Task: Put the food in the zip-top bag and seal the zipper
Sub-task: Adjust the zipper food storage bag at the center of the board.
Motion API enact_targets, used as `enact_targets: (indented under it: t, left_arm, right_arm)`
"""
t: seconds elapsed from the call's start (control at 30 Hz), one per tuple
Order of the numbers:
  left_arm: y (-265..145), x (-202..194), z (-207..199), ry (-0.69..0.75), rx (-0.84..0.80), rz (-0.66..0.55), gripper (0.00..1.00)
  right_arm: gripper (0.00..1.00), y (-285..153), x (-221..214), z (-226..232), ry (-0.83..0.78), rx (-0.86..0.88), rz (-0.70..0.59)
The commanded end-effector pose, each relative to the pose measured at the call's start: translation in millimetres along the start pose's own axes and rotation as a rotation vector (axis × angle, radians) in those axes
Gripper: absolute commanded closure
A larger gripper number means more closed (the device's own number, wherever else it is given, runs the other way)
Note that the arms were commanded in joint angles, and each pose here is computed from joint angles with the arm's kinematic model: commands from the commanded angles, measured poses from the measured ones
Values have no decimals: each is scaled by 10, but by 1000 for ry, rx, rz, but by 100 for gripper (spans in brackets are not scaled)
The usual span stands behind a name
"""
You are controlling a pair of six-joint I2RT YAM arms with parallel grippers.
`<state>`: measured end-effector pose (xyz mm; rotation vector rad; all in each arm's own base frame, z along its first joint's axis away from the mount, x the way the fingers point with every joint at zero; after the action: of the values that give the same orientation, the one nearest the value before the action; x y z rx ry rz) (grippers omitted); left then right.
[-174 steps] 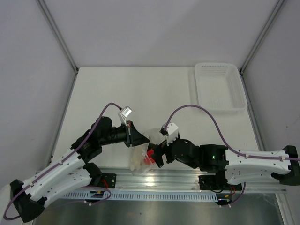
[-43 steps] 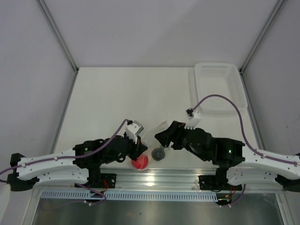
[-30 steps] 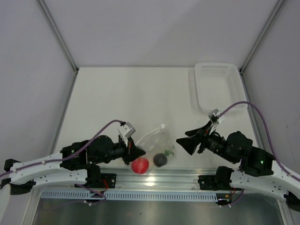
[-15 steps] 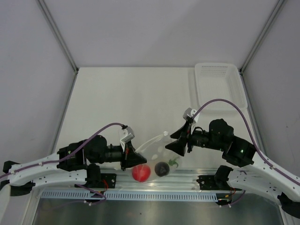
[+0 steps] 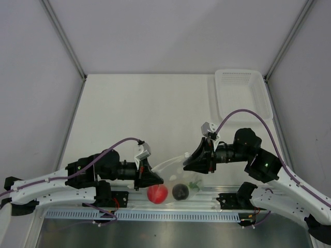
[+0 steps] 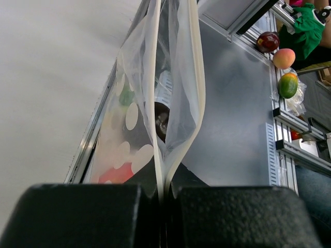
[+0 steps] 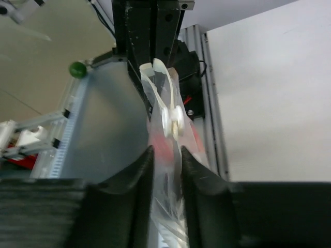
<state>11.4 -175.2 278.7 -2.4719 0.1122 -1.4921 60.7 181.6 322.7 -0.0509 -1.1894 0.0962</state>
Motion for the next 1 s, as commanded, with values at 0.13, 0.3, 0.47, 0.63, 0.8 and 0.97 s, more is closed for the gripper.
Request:
enact_targets:
  t: [0.13, 0.3, 0.47, 0.63, 0.8, 0.97]
  left_arm:
    - [30, 85, -36, 32, -43, -48, 99]
    - [13, 96, 122, -14, 162, -65, 78]
    - [-70, 236, 316, -45, 457, -141, 41]
    - [-64, 393, 347, -24, 515, -235, 30]
    - [-52, 584, 336, 55, 514, -334, 34]
    - [52, 811, 149, 223, 308, -406, 52]
  right_arm:
    - [100, 12, 163, 44, -7, 50, -39]
    - [100, 7, 168, -111, 42, -151, -92]
    - [100, 52, 54, -367, 132, -364, -90]
    - [100, 134, -31, -492, 193, -411, -70]
    - [100, 171, -63, -518, 205, -402, -44]
    - [100, 198, -65, -476, 213, -345, -15]
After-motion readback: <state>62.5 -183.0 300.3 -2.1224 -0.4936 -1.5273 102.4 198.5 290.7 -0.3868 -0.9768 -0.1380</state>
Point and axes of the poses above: each gripper's point midway between its finger pads, its own y axis out along the fingers, its own z axis along the line the jaws close on, x = y × z, the point moved 9 cm from there along -y, back along the fingers, and after that the axes turned 2 degrees about y, right-handed, at the moved point
